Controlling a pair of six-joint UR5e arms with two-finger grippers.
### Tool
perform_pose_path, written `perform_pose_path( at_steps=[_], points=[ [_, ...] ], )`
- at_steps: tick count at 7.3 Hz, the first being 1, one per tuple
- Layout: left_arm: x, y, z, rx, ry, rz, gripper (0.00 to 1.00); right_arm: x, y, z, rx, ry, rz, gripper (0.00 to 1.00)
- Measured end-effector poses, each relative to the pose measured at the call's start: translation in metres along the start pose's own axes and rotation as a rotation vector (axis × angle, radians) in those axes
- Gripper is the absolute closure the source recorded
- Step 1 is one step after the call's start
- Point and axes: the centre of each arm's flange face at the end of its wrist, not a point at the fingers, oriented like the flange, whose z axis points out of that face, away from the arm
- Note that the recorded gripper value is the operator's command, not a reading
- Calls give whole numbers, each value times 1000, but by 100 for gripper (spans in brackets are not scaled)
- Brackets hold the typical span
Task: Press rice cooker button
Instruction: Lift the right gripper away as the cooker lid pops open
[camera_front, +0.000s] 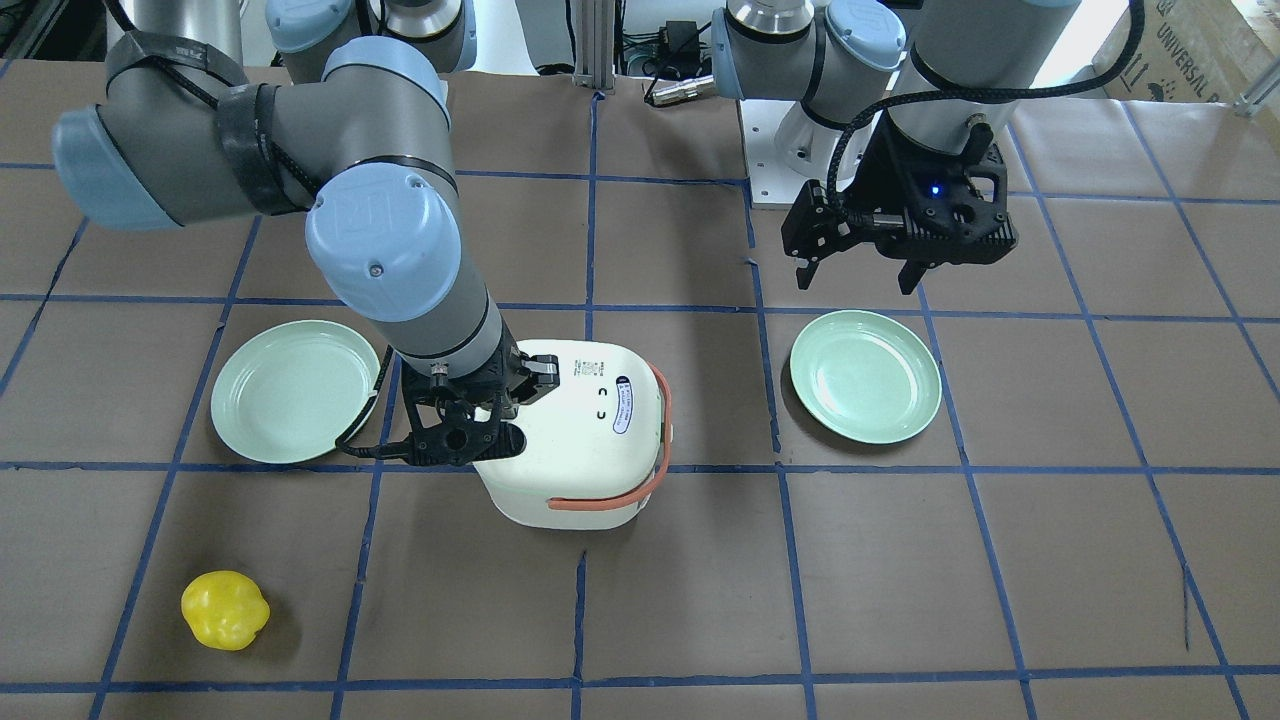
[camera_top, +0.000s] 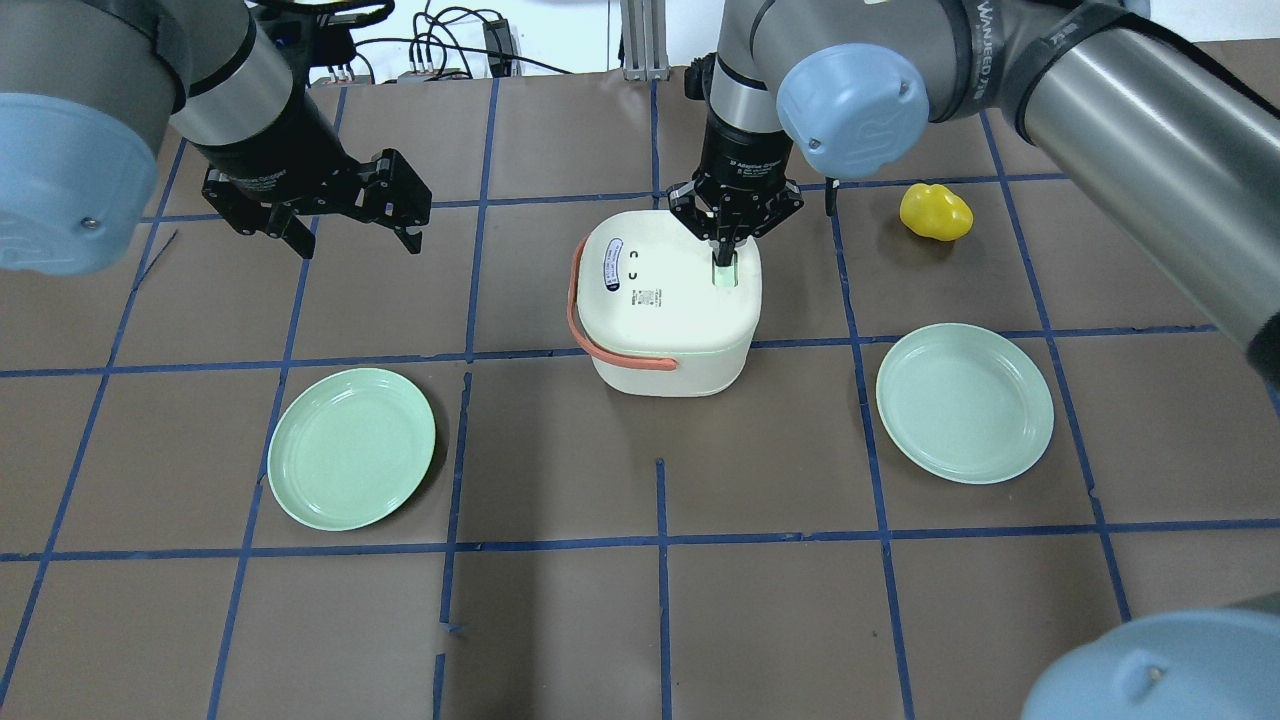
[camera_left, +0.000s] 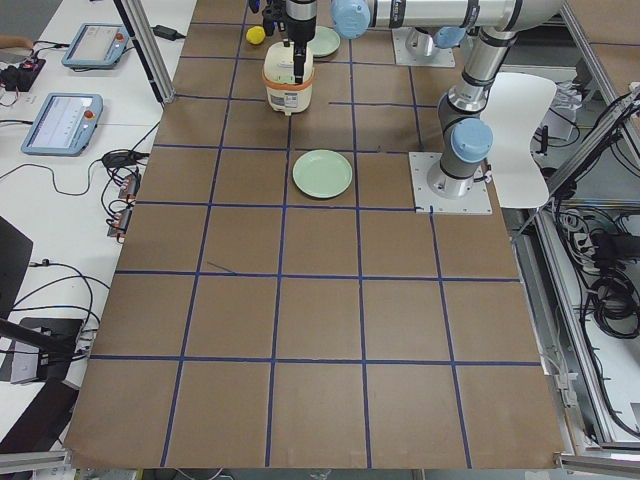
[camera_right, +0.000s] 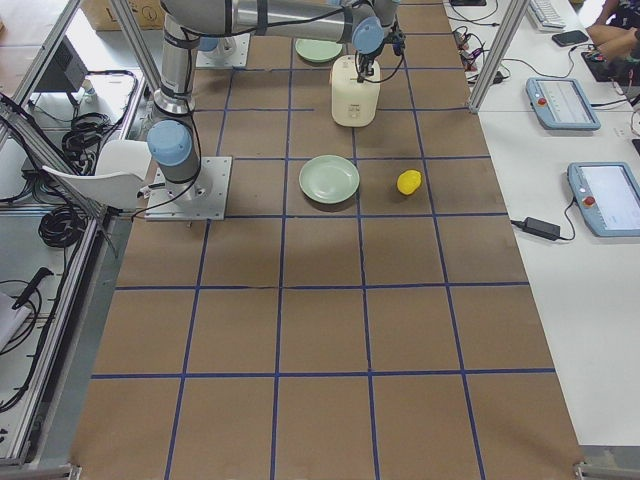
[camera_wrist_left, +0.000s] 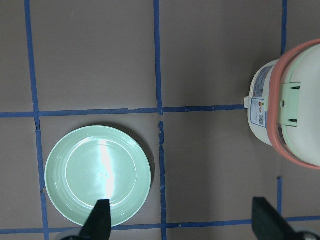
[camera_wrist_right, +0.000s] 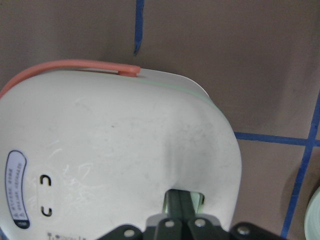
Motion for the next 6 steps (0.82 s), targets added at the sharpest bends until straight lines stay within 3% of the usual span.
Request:
perform_pose_path(
  at_steps=[1,2,4,6],
  points=[
    [0,0,0,0,0,0,0,-3,4,-29,13,1,-1,8],
    [0,0,0,0,0,0,0,-8,10,-74,48,-2,-5,0],
    [0,0,0,0,0,0,0,-3,16,-149,123,-10,-4,0],
    [0,0,0,-1,0,0,0,50,14,-182,148,-9,-12,0]
  ],
)
